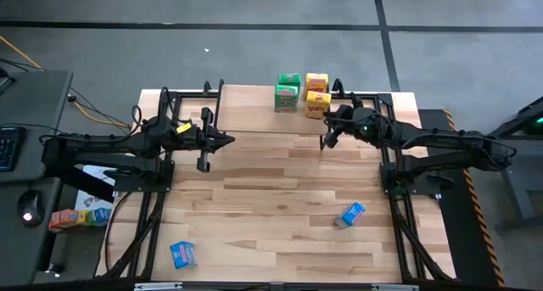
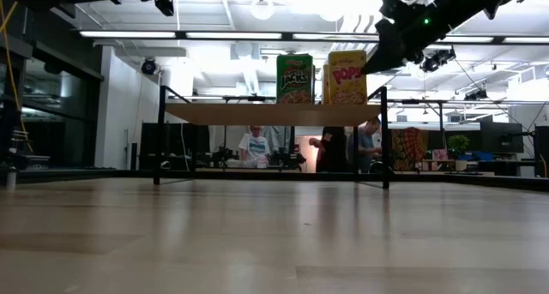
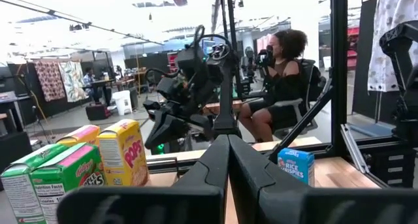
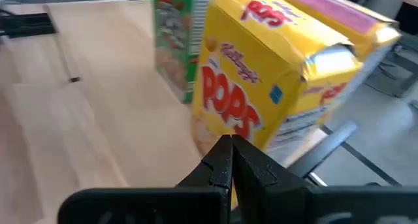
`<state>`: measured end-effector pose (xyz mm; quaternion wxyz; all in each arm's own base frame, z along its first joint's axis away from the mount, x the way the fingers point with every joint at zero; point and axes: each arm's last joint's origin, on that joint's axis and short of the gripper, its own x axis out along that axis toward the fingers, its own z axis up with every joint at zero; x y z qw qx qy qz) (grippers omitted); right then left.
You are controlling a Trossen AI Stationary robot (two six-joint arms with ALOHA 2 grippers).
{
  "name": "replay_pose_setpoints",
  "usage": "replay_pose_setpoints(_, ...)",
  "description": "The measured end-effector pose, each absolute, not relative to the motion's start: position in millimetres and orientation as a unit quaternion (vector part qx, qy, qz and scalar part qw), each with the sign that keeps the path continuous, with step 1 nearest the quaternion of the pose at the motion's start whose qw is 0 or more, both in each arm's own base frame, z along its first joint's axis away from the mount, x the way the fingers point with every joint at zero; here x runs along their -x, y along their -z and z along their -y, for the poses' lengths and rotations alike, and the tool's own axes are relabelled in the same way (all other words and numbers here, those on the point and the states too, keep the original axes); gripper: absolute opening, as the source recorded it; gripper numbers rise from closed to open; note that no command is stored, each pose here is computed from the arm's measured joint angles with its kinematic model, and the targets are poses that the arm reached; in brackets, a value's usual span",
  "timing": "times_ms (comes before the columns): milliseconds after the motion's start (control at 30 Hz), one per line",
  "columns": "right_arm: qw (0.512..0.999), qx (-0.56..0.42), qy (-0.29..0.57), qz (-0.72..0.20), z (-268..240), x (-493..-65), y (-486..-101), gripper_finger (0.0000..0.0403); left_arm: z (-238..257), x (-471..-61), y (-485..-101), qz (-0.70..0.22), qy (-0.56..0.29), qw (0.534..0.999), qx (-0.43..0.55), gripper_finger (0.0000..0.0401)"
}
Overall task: Stack cereal on shelf
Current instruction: Put the yellow cereal box on the shelf aligned with the other yellow cereal box
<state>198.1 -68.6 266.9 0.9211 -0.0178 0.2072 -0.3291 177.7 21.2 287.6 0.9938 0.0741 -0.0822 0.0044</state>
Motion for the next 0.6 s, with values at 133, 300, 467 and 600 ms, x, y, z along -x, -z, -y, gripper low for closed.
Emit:
replay_pose_setpoints(133,0.92,0.019,0.329,-0.211,77.4,-195.4,-266.9,0.0,-21.3,-177.7,-287.6,0.082,-0.005,0.994,-0.075,0.0)
replay_pose_setpoints(300,0.919,0.009,0.334,-0.209,84.8,-192.6,-266.8,0.0,-21.3,-177.7,-287.6,0.082,-0.005,0.994,-0.075,0.0)
replay_pose_setpoints(467,0.926,-0.009,0.32,-0.201,87.1,-192.3,-267.4,0.0,-21.3,-177.8,-287.4,0.081,-0.005,0.994,-0.075,0.0)
replay_pose_setpoints(600,0.927,-0.01,0.315,-0.205,84.6,-193.1,-266.6,0.0,-21.3,-177.9,-287.0,0.079,-0.004,0.994,-0.075,0.0)
